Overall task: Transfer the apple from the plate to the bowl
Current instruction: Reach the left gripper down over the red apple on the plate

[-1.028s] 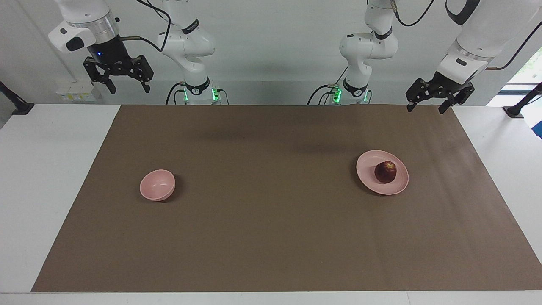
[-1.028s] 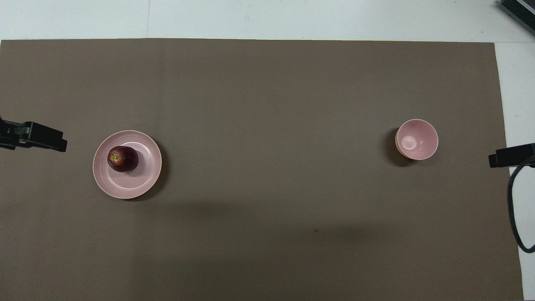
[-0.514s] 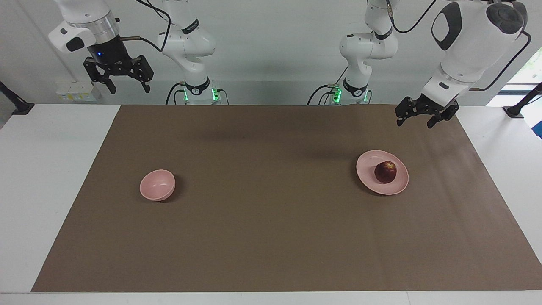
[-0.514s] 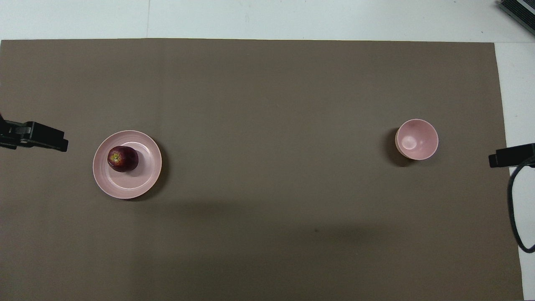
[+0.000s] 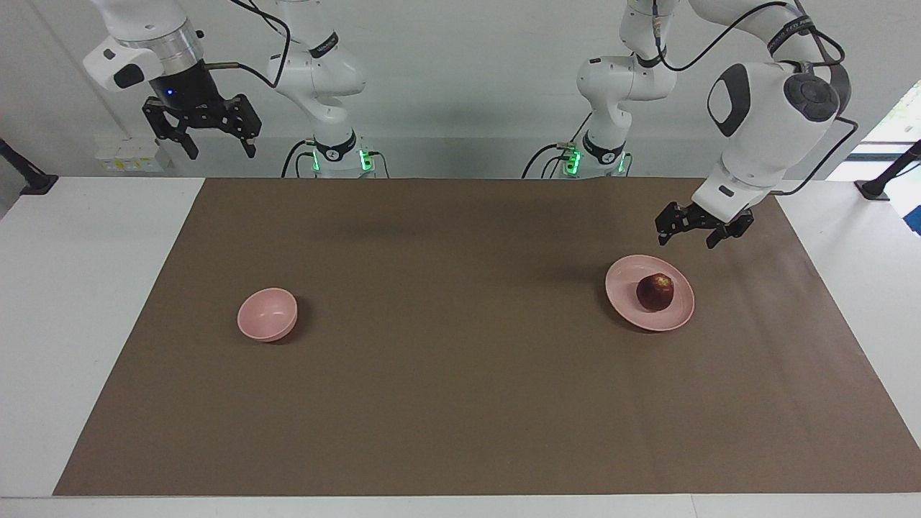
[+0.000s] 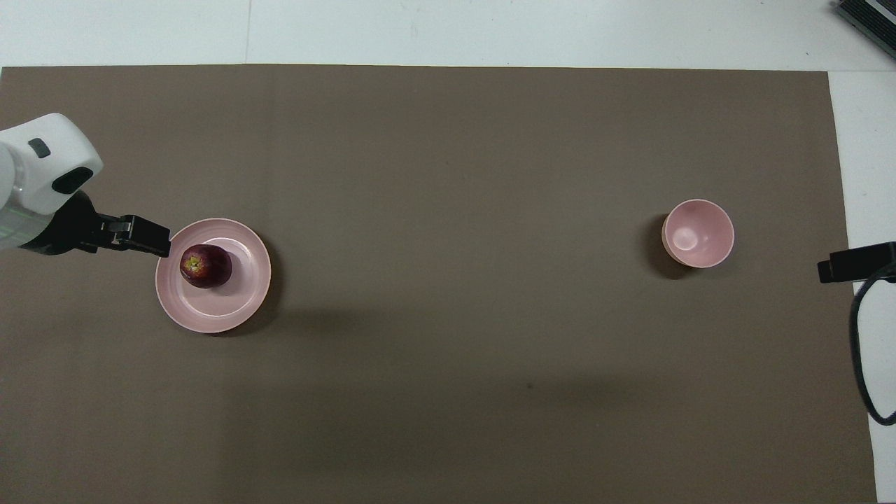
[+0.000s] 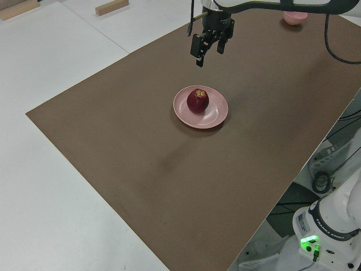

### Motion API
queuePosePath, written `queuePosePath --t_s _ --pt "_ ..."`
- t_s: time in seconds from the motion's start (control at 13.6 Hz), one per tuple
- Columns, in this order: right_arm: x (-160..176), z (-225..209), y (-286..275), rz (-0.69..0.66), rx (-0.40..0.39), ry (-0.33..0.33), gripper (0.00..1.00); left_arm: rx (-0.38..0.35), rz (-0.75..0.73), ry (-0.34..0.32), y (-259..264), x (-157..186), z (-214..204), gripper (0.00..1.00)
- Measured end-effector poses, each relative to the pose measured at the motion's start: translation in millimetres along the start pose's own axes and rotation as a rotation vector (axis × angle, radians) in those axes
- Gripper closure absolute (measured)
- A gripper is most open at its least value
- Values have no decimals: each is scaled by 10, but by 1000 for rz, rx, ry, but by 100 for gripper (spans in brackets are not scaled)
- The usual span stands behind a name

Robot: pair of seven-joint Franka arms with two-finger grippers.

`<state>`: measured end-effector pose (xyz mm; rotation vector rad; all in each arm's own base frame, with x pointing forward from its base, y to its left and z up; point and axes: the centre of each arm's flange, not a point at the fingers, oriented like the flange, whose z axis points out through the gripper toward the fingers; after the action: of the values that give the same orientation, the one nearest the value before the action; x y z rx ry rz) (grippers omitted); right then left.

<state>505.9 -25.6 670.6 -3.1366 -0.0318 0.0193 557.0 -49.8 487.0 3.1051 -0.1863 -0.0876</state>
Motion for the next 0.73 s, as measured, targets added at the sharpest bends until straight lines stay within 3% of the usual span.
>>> queuePosePath --t_s 0.29,0.73 --pt "0 1 0 0 0 0 0 0 -3 -44 -25 53 590 0" --pt "0 2 0 0 0 0 0 5 -3 -21 -40 134 1461 0"
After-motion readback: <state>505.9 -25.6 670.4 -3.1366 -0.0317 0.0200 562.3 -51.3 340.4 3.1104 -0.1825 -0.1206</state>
